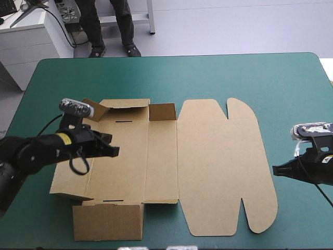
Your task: Fold the box
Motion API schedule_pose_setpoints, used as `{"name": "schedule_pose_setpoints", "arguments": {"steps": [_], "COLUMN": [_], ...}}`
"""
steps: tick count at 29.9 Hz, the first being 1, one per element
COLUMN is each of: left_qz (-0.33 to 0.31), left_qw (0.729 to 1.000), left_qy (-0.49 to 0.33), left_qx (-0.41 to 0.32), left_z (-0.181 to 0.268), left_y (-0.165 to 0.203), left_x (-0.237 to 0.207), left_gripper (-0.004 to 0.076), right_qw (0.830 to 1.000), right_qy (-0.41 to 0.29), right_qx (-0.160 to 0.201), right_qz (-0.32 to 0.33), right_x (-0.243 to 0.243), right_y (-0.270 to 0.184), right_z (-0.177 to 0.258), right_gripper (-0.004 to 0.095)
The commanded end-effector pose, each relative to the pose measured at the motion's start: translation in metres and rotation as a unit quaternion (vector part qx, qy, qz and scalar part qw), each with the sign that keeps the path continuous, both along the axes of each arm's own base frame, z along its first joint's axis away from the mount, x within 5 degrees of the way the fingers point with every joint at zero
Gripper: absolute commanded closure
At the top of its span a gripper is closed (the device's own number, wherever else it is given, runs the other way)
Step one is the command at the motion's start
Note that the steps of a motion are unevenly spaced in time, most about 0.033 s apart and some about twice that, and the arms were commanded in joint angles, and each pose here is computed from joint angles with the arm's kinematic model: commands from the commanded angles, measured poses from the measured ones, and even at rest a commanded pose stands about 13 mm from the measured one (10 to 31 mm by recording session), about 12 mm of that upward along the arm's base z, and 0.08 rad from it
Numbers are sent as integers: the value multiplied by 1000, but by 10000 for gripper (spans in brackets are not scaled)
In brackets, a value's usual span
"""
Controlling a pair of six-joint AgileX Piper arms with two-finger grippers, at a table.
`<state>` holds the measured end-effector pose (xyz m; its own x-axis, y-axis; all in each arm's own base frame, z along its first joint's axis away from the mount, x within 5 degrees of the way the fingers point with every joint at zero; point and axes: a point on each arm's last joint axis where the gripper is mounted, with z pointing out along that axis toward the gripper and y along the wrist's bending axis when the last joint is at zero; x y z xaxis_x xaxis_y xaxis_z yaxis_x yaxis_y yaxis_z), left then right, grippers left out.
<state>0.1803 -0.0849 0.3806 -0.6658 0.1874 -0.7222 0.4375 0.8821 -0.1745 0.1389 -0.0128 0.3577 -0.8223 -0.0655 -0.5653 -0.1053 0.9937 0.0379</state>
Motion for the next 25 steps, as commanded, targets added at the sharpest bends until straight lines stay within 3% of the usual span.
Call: {"name": "schedule_pose_setpoints", "arguments": {"steps": [1,9,17,21,25], "left_qz": [31,175,271,311,288], "left_qw": [999,984,958,944,953], "left_qy": [-27,12,49,61,49], "left_qx": [-24,-27,-85,-86,-81], "left_z": [22,30,28,27,28], "left_y": [0,89,186,209,205], "left_x": [34,75,38,21,23], "left_gripper": [732,732,732,732,732], "right_qw": [999,999,999,999,999], "right_qy": [-36,-38,-39,-41,-44], "right_qx": [0,5,12,11,23], "right_qz": [-2,-1,0,-1,1], "right_x": [1,2,3,3,4], "right_y": [0,1,2,2,3], "right_z": [10,10,10,10,11], "right_gripper": [927,927,927,927,927]}}
